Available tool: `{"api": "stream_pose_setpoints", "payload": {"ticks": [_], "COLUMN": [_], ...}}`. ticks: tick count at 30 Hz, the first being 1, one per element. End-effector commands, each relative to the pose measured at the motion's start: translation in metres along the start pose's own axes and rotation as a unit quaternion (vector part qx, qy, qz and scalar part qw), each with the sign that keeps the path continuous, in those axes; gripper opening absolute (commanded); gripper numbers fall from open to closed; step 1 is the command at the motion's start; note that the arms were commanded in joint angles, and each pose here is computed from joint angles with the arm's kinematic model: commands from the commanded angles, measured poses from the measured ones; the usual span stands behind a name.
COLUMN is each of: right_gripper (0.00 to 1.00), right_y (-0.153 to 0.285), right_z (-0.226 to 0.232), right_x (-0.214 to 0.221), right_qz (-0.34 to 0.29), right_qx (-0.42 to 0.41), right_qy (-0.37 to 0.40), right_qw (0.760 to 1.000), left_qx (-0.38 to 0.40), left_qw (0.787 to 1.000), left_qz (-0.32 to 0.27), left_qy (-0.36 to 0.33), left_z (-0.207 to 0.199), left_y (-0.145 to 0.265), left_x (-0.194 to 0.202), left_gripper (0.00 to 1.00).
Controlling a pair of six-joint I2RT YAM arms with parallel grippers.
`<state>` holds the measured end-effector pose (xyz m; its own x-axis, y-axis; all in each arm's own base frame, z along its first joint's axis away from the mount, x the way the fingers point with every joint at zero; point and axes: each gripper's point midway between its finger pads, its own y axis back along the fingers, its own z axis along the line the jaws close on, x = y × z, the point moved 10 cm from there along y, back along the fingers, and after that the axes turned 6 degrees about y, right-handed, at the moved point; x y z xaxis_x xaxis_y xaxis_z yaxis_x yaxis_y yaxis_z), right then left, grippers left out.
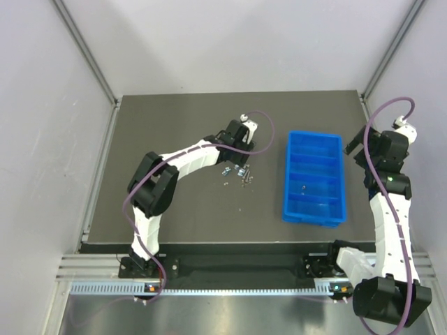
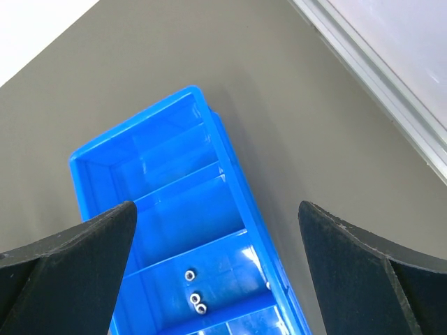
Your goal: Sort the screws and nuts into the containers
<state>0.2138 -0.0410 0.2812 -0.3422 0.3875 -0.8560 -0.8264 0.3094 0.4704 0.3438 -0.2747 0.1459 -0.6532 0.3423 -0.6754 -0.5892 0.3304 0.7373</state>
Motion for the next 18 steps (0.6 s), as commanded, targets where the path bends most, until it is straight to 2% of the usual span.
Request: {"api": "stream_pose_setpoints", "payload": {"ticks": [1, 8, 18], "right_gripper": [1.0, 1.0, 1.0], "right_y": [0.0, -0.004, -0.003], "right_z": [-0.004, -0.003, -0.005], "right_x": [0.001, 0.005, 0.008], "right_qz": [-0.008, 0.0, -0.001], "right_qx": [0.015, 0.009, 0.015], "right_qy": [0.007, -0.001, 0.003], "right_qw": [1.0, 1.0, 1.0], "left_qx": [0.029, 0.045, 0.055], "left_qw": [0.999, 0.999, 0.998], "left_qz": [-0.012, -0.01, 0.001], "left_qy": [-0.03, -0.025, -0.026], "left_z": [-0.005, -0.007, -0.01], "left_y": [-0.005, -0.019, -0.038], "left_x": [-0.003, 0.001, 0.003], "left_gripper": [0.63, 0.63, 0.7]}}
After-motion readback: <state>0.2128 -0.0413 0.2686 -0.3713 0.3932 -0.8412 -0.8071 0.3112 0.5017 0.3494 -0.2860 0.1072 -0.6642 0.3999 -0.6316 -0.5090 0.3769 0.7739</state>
